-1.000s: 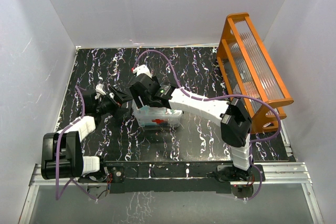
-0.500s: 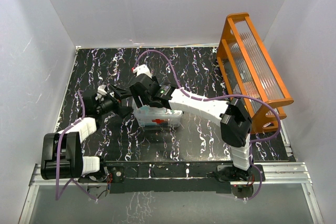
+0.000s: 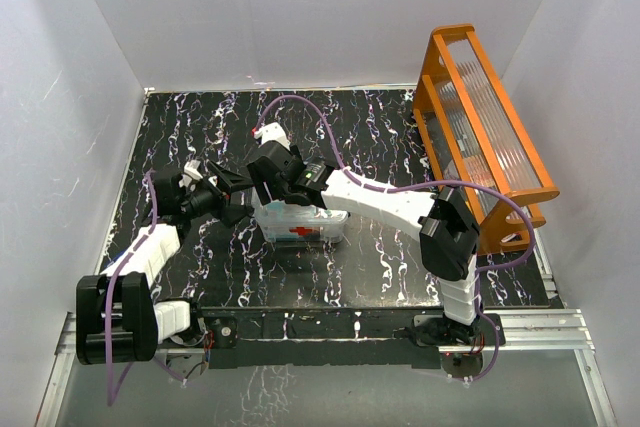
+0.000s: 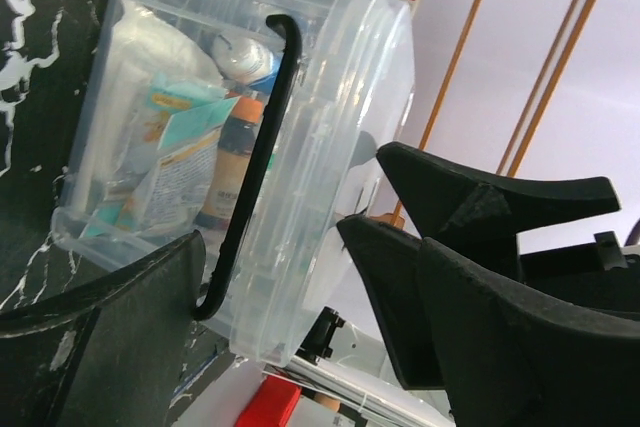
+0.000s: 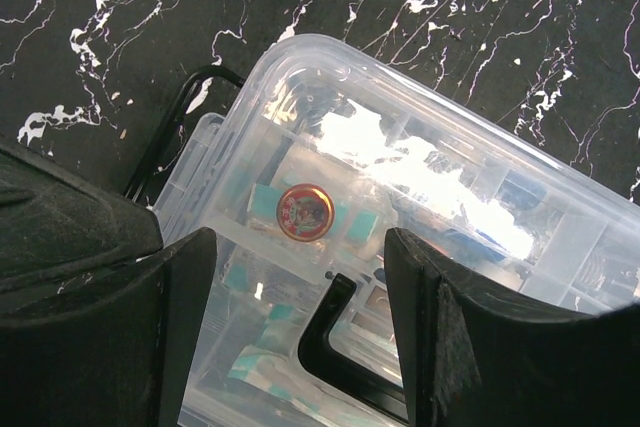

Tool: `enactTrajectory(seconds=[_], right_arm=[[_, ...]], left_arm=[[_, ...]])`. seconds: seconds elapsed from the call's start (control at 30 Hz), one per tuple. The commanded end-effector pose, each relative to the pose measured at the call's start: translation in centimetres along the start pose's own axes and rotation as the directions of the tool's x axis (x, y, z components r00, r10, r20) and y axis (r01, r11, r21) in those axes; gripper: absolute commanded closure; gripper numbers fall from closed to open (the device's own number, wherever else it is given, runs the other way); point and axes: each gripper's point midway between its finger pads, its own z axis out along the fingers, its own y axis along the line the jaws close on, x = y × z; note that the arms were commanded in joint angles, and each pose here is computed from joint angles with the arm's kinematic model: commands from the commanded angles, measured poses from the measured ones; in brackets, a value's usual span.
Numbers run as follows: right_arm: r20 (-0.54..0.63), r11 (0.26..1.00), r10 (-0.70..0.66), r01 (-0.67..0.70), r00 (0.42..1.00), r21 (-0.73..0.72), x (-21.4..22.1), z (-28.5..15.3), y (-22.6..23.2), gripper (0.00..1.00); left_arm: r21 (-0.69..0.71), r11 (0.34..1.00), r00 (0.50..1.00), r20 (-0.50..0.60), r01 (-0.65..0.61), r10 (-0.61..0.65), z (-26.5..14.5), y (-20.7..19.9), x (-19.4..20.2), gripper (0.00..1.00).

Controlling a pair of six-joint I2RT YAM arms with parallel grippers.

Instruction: Organize the medicine kit

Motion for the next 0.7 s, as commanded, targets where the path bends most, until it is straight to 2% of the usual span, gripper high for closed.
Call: enactTrajectory(seconds=[0.0, 0.23, 0.5, 0.67], right_arm=[[-0.084, 1.0, -0.009, 0.009, 0.996, 0.005, 2.9, 0.6, -0.2, 0.35], [-0.093, 1.0, -0.006, 0.006, 0.996, -0.003, 3.2, 0.9, 0.0, 0.37], [-0.107, 1.0, -0.006, 0.005, 0.994, -0.009, 3.7, 1.5, 0.2, 0.38], [-0.114, 1.0, -0.003, 0.002, 0.993, -0.012, 3.9, 1.7, 0.3, 0.39]], left_arm=[[-0.032, 0.997, 0.998, -0.007, -0.069, 0.068, -1.0, -0.7, 0.5, 0.18], [-0.098, 0.985, 0.99, -0.036, -0.14, 0.137, -1.7, 0.2, 1.2, 0.34], [-0.094, 0.97, 0.972, -0.093, -0.224, 0.216, -1.7, -1.1, 1.8, 0.38], [-0.099, 0.956, 0.954, -0.146, -0.277, 0.261, -0.7, -1.0, 3.3, 0.48]])
